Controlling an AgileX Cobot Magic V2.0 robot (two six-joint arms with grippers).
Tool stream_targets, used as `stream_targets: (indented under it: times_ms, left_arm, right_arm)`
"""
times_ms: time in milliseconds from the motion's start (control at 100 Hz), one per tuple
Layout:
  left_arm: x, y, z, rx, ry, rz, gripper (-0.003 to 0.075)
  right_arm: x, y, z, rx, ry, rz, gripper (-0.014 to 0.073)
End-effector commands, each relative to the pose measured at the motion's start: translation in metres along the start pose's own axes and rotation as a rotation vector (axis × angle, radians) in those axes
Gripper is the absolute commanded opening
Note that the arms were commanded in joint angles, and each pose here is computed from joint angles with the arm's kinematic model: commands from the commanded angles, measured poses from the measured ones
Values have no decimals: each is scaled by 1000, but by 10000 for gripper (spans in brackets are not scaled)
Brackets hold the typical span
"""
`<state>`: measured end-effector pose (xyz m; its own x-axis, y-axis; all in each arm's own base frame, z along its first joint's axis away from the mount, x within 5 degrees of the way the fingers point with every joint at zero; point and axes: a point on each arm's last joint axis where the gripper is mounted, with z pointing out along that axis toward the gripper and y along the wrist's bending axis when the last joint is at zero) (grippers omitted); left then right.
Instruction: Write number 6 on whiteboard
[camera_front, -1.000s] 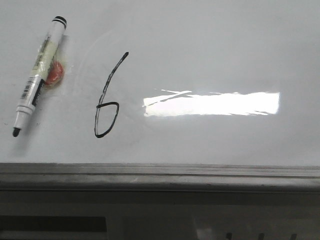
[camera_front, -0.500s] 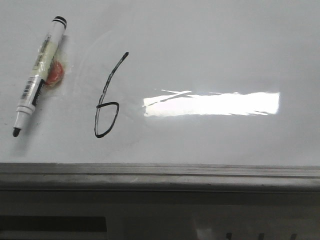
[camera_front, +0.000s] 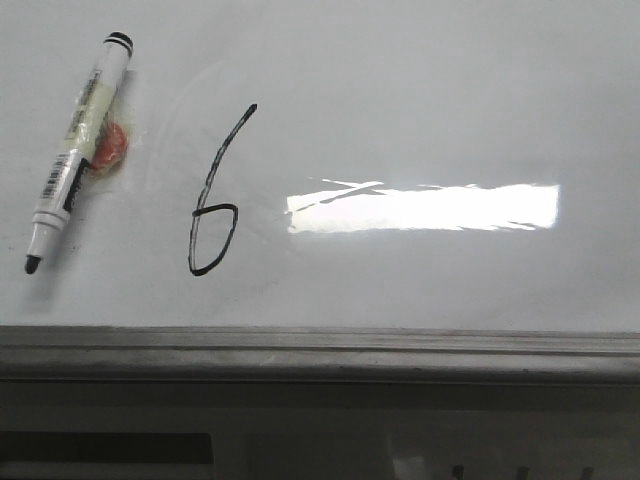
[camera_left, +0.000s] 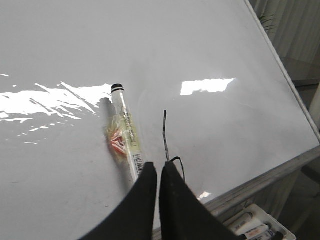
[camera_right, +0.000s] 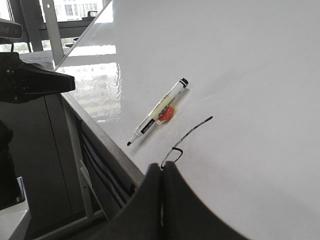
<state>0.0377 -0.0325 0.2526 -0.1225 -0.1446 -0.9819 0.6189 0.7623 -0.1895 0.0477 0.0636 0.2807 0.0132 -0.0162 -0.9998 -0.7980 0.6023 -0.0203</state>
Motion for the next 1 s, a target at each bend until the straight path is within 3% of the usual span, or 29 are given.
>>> stream_targets:
  times_ms: [0,260,600,990]
  left_arm:
    - [-15,0,-1,-26,-95,4,-20]
    - [-13,8,-1,-185,-112,14,-20]
    - [30,35,3,-487,-40,-10,-20]
    - [57,45,-6,-661,-26,-38,-20]
  right_arm:
    - [-15,-3,-1,28,-88,-18,-64]
    - [-15,-3,-1,28,-88,-18,-64]
    - [-15,-3,-1,28,-88,-18,-64]
    - [-15,-3,-1,28,-87,-18,-64]
